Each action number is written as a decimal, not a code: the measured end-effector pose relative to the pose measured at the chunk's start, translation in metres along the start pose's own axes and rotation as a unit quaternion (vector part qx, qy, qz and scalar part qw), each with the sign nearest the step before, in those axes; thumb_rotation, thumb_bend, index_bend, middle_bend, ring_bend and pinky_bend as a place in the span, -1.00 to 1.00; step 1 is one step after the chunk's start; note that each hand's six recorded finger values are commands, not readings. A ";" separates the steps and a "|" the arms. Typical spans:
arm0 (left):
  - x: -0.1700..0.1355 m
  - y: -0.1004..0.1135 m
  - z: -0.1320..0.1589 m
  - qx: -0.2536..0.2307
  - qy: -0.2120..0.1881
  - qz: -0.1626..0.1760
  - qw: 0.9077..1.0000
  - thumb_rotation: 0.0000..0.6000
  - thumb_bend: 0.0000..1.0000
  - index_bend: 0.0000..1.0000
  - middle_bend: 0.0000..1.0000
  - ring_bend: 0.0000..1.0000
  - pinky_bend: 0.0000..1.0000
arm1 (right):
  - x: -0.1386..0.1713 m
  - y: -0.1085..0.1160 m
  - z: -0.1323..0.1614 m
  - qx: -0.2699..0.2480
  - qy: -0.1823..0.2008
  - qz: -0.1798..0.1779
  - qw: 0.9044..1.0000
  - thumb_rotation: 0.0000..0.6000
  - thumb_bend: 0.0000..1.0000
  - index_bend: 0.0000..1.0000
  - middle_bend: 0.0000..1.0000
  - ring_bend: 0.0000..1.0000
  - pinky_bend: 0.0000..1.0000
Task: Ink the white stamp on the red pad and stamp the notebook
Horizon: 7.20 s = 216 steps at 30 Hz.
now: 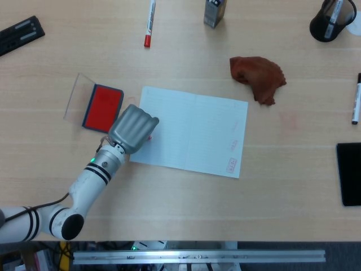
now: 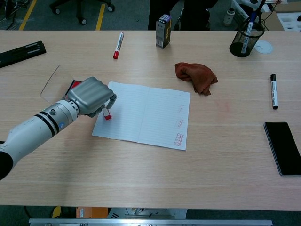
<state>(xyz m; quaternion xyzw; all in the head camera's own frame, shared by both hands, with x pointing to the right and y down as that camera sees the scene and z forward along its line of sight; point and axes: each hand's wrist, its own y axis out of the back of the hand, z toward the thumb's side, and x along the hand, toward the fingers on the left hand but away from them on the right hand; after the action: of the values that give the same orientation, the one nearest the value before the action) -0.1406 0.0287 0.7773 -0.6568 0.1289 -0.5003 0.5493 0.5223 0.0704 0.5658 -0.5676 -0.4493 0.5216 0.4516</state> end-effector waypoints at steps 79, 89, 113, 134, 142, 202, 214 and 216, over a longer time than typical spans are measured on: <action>-0.034 0.014 0.013 -0.021 -0.027 0.031 0.999 1.00 -0.23 0.24 1.00 1.00 1.00 | 0.004 0.003 -0.001 -0.005 -0.003 -0.006 1.000 1.00 -0.63 -0.19 -0.02 -0.17 0.04; -0.013 0.047 -0.012 -0.032 -0.010 0.052 0.998 1.00 -0.23 0.25 1.00 1.00 1.00 | 0.004 0.001 0.002 -0.007 0.000 -0.006 1.000 1.00 -0.63 -0.19 -0.02 -0.17 0.04; 0.029 0.008 -0.007 0.006 0.008 0.026 1.000 1.00 -0.23 0.25 1.00 1.00 1.00 | 0.005 0.002 0.000 0.001 -0.008 -0.003 1.000 1.00 -0.63 -0.19 -0.02 -0.17 0.04; 0.036 -0.010 -0.002 0.013 0.013 0.004 1.000 1.00 -0.23 0.25 1.00 1.00 1.00 | 0.008 0.005 -0.002 0.004 -0.015 -0.006 1.000 1.00 -0.63 -0.19 -0.02 -0.17 0.04; 0.037 -0.012 -0.001 0.015 0.013 -0.001 1.000 1.00 -0.23 0.25 1.00 1.00 1.00 | 0.009 0.005 -0.003 0.004 -0.016 -0.006 1.000 1.00 -0.63 -0.19 -0.02 -0.17 0.04; -0.086 -0.048 -0.046 -0.036 0.053 0.009 0.998 1.00 -0.24 0.17 1.00 1.00 1.00 | -0.003 0.003 0.013 -0.007 0.014 -0.005 1.000 1.00 -0.63 -0.19 -0.02 -0.17 0.04; -0.086 -0.053 -0.046 -0.039 0.055 0.004 0.998 1.00 -0.24 0.06 1.00 1.00 1.00 | -0.002 0.005 0.013 -0.004 0.012 -0.007 1.000 1.00 -0.63 -0.19 -0.02 -0.17 0.04; -0.086 -0.054 -0.045 -0.041 0.055 0.003 0.998 1.00 -0.24 0.04 1.00 1.00 1.00 | -0.002 0.006 0.013 -0.005 0.012 -0.008 1.000 1.00 -0.63 -0.19 -0.02 -0.17 0.04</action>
<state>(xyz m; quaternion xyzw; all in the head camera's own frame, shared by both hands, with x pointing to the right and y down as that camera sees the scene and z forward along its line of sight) -0.2373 0.0832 0.7741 -0.6496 0.1815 -0.5286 0.5154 0.5098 0.0681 0.5601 -0.5725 -0.4506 0.5091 0.4583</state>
